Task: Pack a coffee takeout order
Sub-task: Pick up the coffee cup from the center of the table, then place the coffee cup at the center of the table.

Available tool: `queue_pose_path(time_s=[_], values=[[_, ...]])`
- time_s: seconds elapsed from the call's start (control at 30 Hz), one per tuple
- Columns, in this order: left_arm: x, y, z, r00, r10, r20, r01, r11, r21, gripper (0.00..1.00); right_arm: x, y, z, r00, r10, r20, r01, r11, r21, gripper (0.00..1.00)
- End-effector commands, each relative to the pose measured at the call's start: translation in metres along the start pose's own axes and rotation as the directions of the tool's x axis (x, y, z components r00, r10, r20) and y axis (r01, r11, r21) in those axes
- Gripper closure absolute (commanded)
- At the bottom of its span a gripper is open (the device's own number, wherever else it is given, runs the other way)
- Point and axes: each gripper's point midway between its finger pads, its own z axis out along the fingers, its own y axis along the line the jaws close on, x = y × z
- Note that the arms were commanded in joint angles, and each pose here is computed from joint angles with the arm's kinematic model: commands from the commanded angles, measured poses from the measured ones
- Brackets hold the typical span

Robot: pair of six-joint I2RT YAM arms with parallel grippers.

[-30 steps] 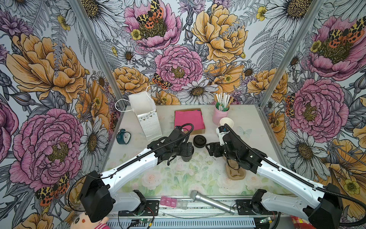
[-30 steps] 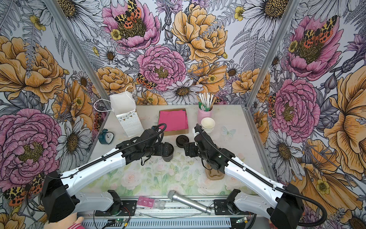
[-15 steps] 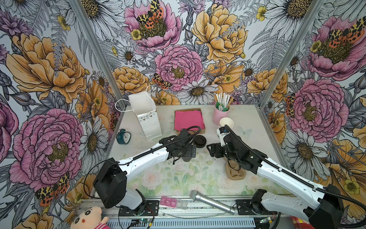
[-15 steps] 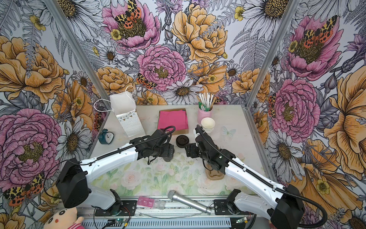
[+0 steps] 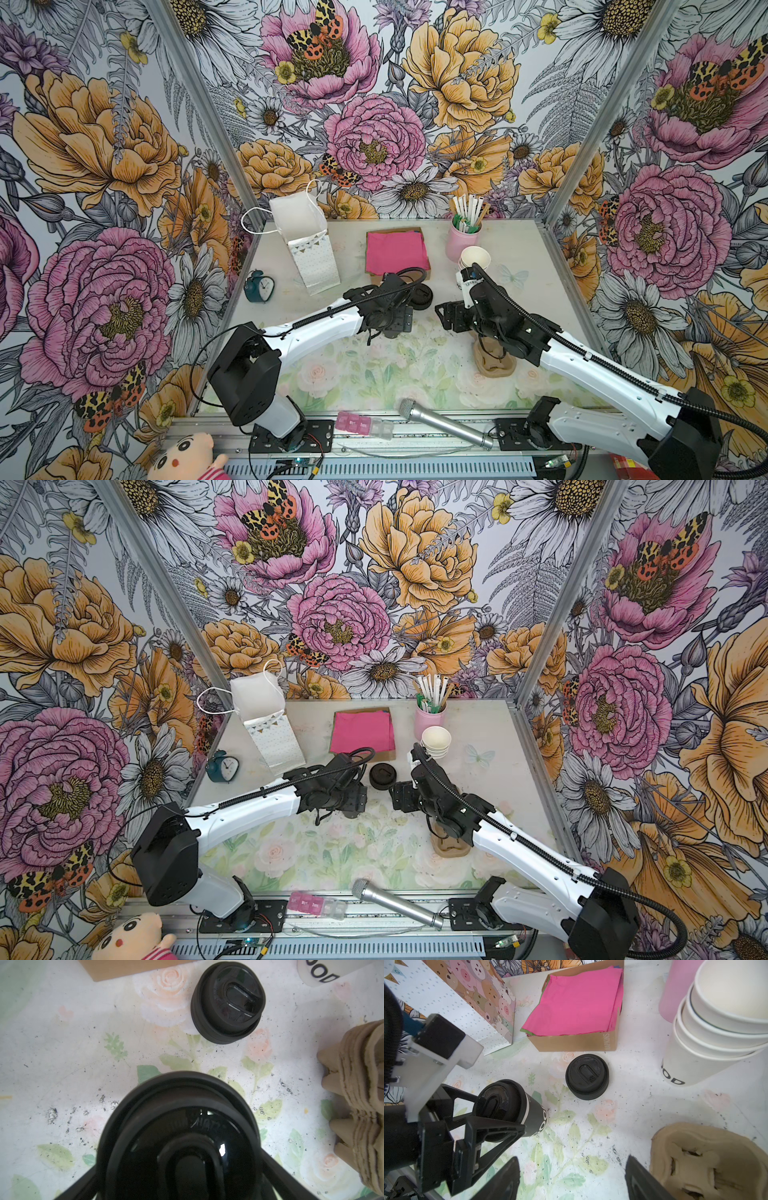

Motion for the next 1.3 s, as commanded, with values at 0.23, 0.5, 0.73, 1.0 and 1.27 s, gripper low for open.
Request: queue_pose_path(time_s=[0.23, 0.5, 0.73, 1.0, 1.27], values=[[-0.008, 0.032, -0.013, 0.996, -0.053, 0.078, 0.058, 0.996, -0.063, 0.12, 0.000, -0.001, -0.001, 1.000, -0.009, 0.001, 0.009, 1.000, -0.012, 0.19], [0.004, 0.110, -0.035, 0.968, -0.204, 0.146, 0.219, 0.972, -0.092, 0.12, 0.001, 0.000, 0.003, 1.000, -0.014, -0.014, 0.014, 1.000, -0.017, 0.19], [0.025, 0.189, -0.059, 0.905, -0.368, 0.214, 0.398, 0.910, -0.118, 0.12, 0.002, 0.000, 0.006, 0.999, -0.021, -0.026, 0.021, 1.000, -0.019, 0.19], [0.020, 0.244, -0.073, 0.811, -0.516, 0.274, 0.567, 0.809, -0.155, 0.11, 0.004, 0.002, 0.008, 0.999, -0.031, -0.037, 0.030, 0.999, -0.030, 0.19], [0.022, 0.261, -0.065, 0.778, -0.573, 0.258, 0.619, 0.769, -0.160, 0.11, 0.010, -0.001, 0.007, 0.998, -0.042, -0.041, 0.041, 0.999, -0.030, 0.19]])
